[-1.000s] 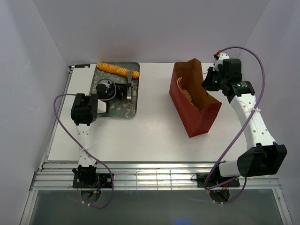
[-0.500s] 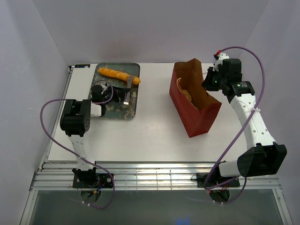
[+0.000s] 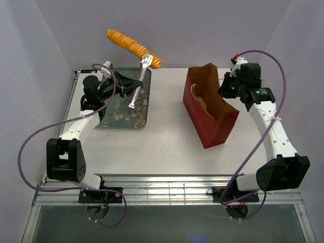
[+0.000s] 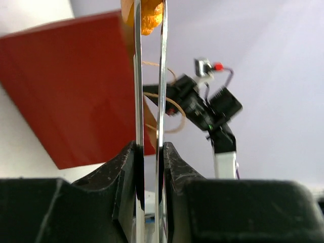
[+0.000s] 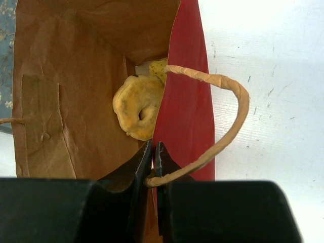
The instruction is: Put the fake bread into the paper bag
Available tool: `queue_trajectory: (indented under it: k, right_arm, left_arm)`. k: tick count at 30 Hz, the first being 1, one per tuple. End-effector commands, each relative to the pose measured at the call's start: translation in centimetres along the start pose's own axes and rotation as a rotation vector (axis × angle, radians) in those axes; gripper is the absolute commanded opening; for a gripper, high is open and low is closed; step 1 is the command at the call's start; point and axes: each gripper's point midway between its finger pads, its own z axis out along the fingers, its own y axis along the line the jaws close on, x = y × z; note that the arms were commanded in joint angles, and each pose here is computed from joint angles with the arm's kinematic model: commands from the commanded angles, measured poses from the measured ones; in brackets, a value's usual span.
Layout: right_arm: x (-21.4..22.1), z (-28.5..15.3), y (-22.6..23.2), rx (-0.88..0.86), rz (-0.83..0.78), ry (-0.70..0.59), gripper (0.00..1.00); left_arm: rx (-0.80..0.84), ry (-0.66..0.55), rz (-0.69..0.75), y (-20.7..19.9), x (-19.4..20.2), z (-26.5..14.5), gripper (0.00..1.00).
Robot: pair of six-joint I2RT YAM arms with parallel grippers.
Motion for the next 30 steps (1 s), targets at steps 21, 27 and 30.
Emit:
queue_trajectory:
  k: [21, 27, 30]
  right_arm:
    - [-1.7, -1.0, 0.5, -0.006, 0.000, -0.064, 0.12]
    - [-1.6, -1.6, 0.6, -0.006, 0.009, -0.073, 0.12]
    - [-1.6, -1.7, 0.5, -0.001, 0.009, -0.073, 0.12]
  left_arm:
    - [0.239, 0.435, 0.287, -13.7, 21.3, 2.1, 0.17]
    - [0.191, 0.464, 0.279, -11.5, 23.1, 3.7, 0.19]
    - [0.185, 0.498, 0.266, -11.0, 24.2, 4.3, 0.19]
